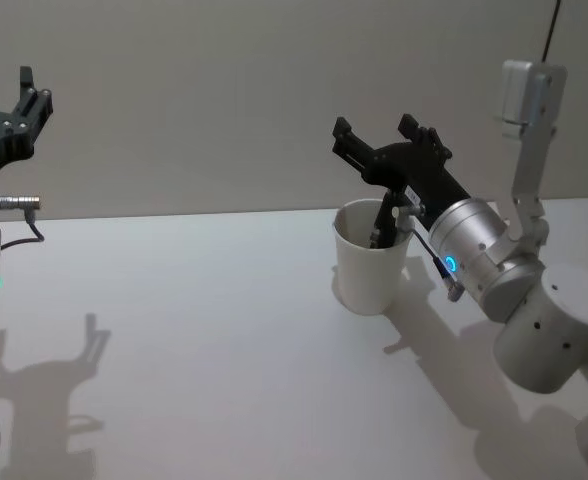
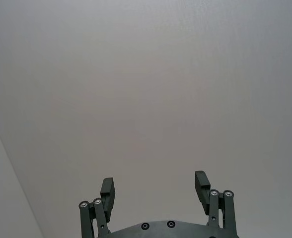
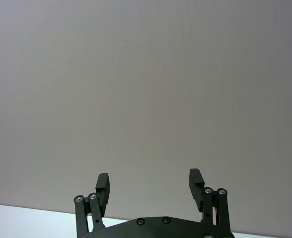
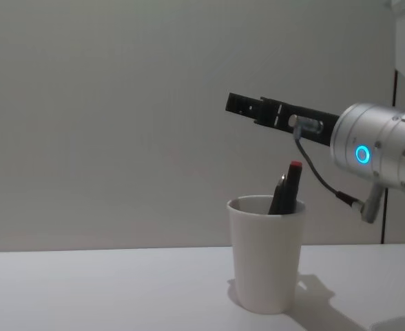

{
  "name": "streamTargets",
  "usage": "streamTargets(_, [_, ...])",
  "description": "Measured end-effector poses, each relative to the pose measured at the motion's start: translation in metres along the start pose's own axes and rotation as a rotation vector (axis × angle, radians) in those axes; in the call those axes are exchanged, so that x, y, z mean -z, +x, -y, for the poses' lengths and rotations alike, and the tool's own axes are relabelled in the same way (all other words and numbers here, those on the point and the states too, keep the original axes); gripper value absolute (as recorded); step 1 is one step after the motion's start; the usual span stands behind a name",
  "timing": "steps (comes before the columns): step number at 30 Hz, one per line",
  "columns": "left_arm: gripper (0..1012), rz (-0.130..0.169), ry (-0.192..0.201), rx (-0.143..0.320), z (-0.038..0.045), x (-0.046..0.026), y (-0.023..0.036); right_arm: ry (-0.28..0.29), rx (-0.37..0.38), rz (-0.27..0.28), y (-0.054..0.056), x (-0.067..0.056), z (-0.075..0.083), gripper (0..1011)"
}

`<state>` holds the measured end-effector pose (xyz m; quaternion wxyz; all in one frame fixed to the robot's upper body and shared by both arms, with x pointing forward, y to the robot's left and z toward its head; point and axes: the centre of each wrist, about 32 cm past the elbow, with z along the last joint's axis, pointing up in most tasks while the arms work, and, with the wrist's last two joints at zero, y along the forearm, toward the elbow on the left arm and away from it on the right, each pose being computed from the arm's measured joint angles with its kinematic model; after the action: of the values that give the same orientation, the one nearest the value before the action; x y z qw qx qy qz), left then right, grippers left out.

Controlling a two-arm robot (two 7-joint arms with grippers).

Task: Place the pen into the pen holder.

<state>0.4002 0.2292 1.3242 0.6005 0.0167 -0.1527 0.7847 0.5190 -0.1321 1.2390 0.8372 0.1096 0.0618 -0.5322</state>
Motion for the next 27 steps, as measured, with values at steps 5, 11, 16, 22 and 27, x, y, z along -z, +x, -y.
streamTargets(5, [1001, 0.000, 0.000, 0.000, 0.0000, 0.0000, 0.0000, 0.000, 0.000, 0.000, 0.000, 0.000, 0.000, 1002])
streamTargets(11, [1001, 0.000, 0.000, 0.000, 0.0001, 0.0001, -0.0001, 0.000, -0.001, 0.001, 0.000, 0.000, 0.000, 1001])
streamTargets(16, [1001, -0.003, -0.001, 0.022, 0.0025, 0.0034, -0.0030, -0.001, 0.004, 0.007, 0.003, 0.002, 0.004, 1001])
streamTargets(22, [1001, -0.016, -0.003, 0.102, 0.0100, 0.0148, -0.0132, -0.002, 0.020, 0.033, 0.013, 0.006, 0.017, 1001])
streamTargets(27, [1001, -0.027, -0.008, 0.179, 0.0171, 0.0267, -0.0231, -0.004, 0.035, 0.061, 0.023, 0.010, 0.030, 1001])
